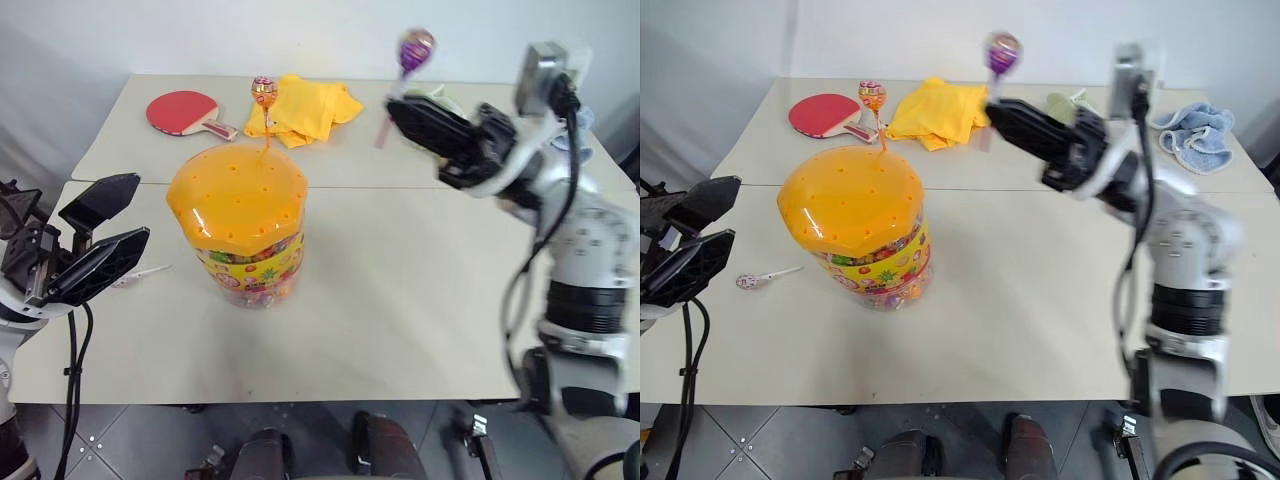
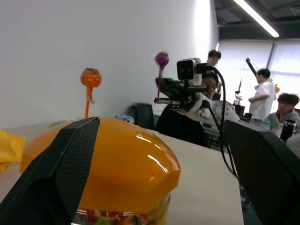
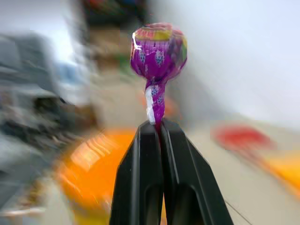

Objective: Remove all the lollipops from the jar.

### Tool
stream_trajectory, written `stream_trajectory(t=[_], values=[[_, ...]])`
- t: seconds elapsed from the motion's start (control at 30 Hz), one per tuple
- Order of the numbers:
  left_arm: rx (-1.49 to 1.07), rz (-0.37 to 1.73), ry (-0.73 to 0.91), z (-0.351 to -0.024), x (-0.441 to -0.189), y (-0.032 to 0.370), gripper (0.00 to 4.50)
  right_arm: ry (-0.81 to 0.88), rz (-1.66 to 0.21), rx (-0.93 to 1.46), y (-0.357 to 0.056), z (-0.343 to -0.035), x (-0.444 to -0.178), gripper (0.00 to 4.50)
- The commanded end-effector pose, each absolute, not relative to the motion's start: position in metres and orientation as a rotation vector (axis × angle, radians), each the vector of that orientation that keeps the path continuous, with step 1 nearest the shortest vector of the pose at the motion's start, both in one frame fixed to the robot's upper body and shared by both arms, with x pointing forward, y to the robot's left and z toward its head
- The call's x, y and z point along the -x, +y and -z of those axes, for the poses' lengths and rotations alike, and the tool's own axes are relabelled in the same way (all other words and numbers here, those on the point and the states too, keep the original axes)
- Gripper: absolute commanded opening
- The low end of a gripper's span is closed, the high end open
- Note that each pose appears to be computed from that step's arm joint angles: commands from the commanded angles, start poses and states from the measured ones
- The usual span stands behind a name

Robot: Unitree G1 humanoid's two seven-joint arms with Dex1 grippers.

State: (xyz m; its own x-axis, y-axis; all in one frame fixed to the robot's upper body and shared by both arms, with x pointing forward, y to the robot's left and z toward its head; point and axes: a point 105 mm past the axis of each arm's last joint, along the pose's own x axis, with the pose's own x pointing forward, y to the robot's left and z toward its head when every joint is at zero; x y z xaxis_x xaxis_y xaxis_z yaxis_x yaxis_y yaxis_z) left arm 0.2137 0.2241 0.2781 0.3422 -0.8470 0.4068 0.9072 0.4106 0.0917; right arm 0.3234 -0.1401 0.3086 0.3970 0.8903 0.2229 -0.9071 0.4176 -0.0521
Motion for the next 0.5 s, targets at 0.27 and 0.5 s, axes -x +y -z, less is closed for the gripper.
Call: stream_trajectory(t=[0.27,0.5], values=[[-0.072,1.31,-0.197,-0.256,-0.193,0.212,4.5,0.565,-0.644,0.582,-0.284,-0.138,-0.327,0.01],[-0.048,1.32,-0.23,-0.258,-0.199,0.211,4.5,0.609,-0.741,0.477,-0.282,-0.117,-0.31,0.73]])
